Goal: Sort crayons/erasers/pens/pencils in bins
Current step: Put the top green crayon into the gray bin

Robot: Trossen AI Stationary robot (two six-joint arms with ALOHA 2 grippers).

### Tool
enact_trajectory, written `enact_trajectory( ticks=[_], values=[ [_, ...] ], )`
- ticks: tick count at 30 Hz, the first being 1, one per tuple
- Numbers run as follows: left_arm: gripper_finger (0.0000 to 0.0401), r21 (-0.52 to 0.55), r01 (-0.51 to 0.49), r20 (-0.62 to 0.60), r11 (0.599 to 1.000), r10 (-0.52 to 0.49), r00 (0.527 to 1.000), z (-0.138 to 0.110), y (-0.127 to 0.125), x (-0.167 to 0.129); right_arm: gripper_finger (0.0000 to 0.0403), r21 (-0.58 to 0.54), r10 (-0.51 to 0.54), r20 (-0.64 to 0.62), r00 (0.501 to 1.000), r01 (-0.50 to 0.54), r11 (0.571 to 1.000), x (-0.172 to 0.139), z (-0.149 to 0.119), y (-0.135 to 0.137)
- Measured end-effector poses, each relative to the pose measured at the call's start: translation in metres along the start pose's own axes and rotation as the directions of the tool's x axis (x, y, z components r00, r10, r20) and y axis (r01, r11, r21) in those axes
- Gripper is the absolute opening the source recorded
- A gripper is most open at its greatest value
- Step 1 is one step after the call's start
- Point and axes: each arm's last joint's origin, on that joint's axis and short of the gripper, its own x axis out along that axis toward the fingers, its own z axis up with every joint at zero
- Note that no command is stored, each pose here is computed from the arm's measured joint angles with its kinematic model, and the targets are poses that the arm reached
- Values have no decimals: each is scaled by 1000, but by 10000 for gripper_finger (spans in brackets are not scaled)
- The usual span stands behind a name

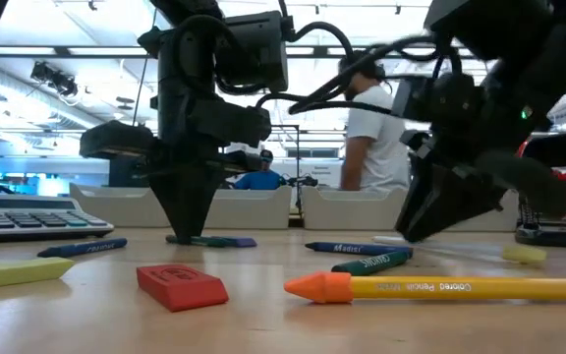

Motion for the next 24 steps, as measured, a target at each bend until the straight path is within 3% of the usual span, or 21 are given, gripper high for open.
enact_trajectory(
  ticks=[10, 17, 24],
  values=[
    [13, -118, -8, -61, 993, 1, 998, 2, 7, -24, 103, 49, 28, 85, 996, -32, 998, -32, 12, -11],
    [5, -180, -31, -31, 983, 26, 999, -13, 22, -58, 103, 62, 2, 83, 997, -7, 998, -39, 13, -22],
    [25, -309, -14, -21, 951, 8, 1000, -27, 31, -73, 103, 118, -19, 74, 997, 10, 993, -37, 15, -32]
  ],
)
